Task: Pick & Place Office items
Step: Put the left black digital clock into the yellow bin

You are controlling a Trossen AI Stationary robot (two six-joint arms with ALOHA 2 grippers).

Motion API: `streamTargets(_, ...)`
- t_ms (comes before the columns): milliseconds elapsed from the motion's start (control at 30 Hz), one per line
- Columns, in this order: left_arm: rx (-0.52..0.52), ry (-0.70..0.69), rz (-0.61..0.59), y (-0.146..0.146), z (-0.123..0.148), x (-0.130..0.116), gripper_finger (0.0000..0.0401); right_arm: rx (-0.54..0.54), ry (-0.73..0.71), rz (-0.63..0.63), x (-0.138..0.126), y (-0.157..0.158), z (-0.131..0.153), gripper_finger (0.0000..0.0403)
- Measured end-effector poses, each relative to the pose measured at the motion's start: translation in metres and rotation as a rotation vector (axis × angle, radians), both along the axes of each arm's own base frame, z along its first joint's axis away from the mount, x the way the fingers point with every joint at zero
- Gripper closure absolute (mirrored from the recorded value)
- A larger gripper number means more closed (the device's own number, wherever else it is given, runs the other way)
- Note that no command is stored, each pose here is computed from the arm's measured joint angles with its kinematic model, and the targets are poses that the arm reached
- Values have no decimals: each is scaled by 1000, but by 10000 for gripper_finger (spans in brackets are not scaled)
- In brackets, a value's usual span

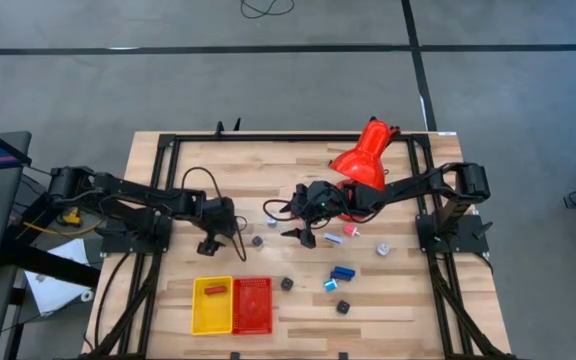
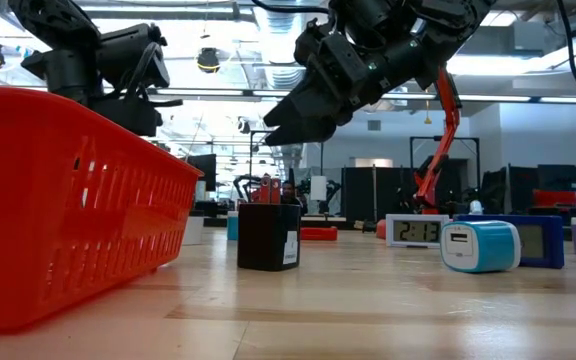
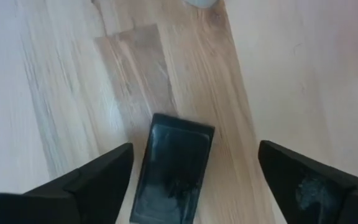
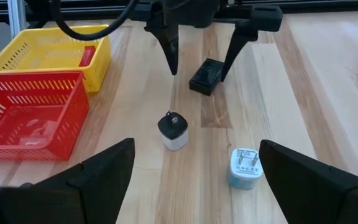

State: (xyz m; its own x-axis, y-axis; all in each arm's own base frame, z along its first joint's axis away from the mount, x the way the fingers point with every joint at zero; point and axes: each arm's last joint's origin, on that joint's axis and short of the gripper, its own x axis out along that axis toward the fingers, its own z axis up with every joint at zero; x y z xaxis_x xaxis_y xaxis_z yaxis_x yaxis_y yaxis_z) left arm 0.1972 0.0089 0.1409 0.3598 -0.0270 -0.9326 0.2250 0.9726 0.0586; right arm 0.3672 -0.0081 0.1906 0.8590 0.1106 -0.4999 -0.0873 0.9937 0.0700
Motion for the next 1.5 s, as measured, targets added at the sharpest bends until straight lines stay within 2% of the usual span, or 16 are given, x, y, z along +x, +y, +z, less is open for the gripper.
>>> streamTargets(100,31,55,-50,0,-2,-5,48,7,0,-2,0,2,0,67)
streamTargets(200,86,81,-47,2,-7,-10,44,9,1,3,0,4,0,67)
streamTargets(333,79,54,-46,1,-15,-14,44,9,2,13,0,8,0,67)
streamTargets(433,60,59,-3,1,-16,-15,54,8,3,19,0,10,0,67)
streamTargets(933,48,42,11,1,-17,-14,210,25,2,8,0,11,0,67)
streamTargets(1133,44,29,9,1,-16,-13,251,-103,-2,-26,0,19,0,67)
streamTargets(1300,41,12,19,1,-14,-12,245,-203,-31,-4,1,28,2,67)
streamTargets(1400,11,-23,100,1,-5,-10,244,-247,-54,11,1,37,3,67)
streamTargets(1500,-90,-142,229,1,17,-3,252,-286,-90,21,2,44,6,67)
